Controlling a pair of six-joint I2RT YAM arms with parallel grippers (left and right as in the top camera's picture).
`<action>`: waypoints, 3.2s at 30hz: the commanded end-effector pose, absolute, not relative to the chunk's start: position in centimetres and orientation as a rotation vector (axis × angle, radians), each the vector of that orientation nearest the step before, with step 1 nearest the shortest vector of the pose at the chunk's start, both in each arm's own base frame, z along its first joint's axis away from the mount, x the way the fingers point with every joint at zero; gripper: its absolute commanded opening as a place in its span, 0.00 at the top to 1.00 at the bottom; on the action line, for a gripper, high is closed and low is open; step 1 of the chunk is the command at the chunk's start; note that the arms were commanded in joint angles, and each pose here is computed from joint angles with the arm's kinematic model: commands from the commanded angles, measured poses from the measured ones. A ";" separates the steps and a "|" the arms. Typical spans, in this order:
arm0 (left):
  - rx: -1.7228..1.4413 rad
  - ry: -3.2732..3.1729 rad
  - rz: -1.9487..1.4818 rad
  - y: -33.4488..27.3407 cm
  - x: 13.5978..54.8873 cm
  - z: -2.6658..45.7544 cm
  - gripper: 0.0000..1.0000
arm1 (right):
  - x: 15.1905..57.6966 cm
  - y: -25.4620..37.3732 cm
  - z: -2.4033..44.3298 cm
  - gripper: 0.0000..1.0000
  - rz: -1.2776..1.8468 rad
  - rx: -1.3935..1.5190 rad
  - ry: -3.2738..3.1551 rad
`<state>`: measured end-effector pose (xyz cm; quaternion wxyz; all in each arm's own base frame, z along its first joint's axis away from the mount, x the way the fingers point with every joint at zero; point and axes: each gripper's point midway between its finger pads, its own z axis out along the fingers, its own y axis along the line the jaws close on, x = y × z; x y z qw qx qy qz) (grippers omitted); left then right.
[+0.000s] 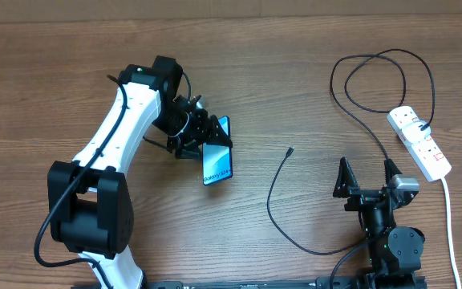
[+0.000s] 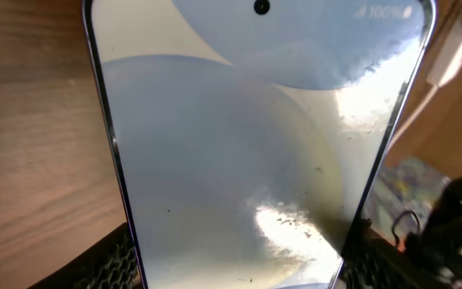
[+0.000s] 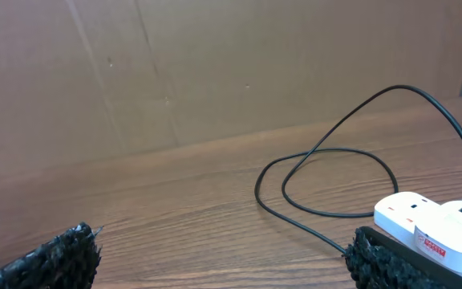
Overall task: Plug charger to phone and switch on socket
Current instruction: 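Lift the phone with the left gripper and tilt it upright, then raise the right arm and move its gripper toward the held phone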
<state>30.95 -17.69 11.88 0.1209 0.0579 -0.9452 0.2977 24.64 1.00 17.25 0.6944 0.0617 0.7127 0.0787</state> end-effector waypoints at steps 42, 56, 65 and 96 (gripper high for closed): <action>0.338 -2.999 0.633 -15.3 35.4 10.6 0.49 | 20.3 12.2 17.2 0.00 1.177 0.049 1.719; 0.340 -2.993 0.628 -15.2 35.2 10.6 0.49 | 22.5 11.1 12.1 0.00 1.077 0.304 2.094; 0.350 -2.991 0.628 -15.2 35.2 10.6 0.49 | 23.6 10.3 9.8 0.00 0.952 0.465 2.431; 0.496 -2.973 0.599 -15.0 35.5 10.5 0.49 | 21.4 10.2 5.8 0.00 0.859 0.419 2.656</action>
